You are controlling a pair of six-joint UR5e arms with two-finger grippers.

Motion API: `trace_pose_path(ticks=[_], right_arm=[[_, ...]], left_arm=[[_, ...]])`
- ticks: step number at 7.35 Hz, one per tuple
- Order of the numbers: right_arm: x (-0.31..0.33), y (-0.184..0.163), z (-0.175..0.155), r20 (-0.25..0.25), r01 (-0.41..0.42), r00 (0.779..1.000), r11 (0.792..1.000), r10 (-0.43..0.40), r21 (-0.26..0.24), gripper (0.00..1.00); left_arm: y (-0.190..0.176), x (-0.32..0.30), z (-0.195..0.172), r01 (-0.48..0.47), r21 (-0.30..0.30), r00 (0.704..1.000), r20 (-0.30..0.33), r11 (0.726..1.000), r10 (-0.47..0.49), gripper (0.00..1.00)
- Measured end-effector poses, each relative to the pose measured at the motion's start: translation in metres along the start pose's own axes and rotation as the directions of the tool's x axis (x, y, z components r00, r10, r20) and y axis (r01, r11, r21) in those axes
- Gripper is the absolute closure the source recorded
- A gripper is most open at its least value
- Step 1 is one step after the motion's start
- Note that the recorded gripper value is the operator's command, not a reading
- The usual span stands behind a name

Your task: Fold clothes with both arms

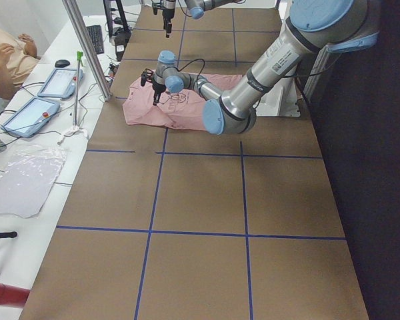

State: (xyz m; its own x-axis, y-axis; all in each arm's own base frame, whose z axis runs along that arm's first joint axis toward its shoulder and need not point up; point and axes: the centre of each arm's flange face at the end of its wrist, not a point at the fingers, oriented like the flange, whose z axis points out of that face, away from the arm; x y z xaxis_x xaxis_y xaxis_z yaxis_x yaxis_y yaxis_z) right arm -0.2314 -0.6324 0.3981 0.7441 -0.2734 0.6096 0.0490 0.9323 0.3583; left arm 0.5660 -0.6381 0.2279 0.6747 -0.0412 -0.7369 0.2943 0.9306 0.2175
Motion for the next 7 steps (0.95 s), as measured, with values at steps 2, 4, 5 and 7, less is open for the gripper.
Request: trace_pose_path(ticks=[2, 4, 5, 7], right_arm=[[-0.006, 0.002, -0.003, 0.008, -0.005, 1.000, 1.000, 0.005, 0.005, 0.00], [-0.032, 0.015, -0.012, 0.036, -0.025, 0.999, 1.000, 0.025, 0.018, 0.00], [-0.062, 0.031, -0.016, 0.054, -0.066, 0.996, 0.997, 0.064, 0.027, 0.00], [-0.156, 0.095, -0.017, 0.072, -0.179, 0.982, 0.982, 0.175, 0.058, 0.00]], left_arm=[[0.006, -0.006, -0.005, -0.022, 0.016, 0.999, -0.026, 1.000, 0.022, 0.00], [0.029, -0.033, -0.045, -0.065, 0.032, 0.990, -0.119, 0.997, 0.068, 0.00], [0.044, -0.052, -0.065, -0.079, 0.024, 0.983, -0.163, 0.997, 0.082, 0.00], [0.080, -0.086, -0.109, -0.100, 0.027, 0.968, -0.230, 0.995, 0.103, 0.00]])
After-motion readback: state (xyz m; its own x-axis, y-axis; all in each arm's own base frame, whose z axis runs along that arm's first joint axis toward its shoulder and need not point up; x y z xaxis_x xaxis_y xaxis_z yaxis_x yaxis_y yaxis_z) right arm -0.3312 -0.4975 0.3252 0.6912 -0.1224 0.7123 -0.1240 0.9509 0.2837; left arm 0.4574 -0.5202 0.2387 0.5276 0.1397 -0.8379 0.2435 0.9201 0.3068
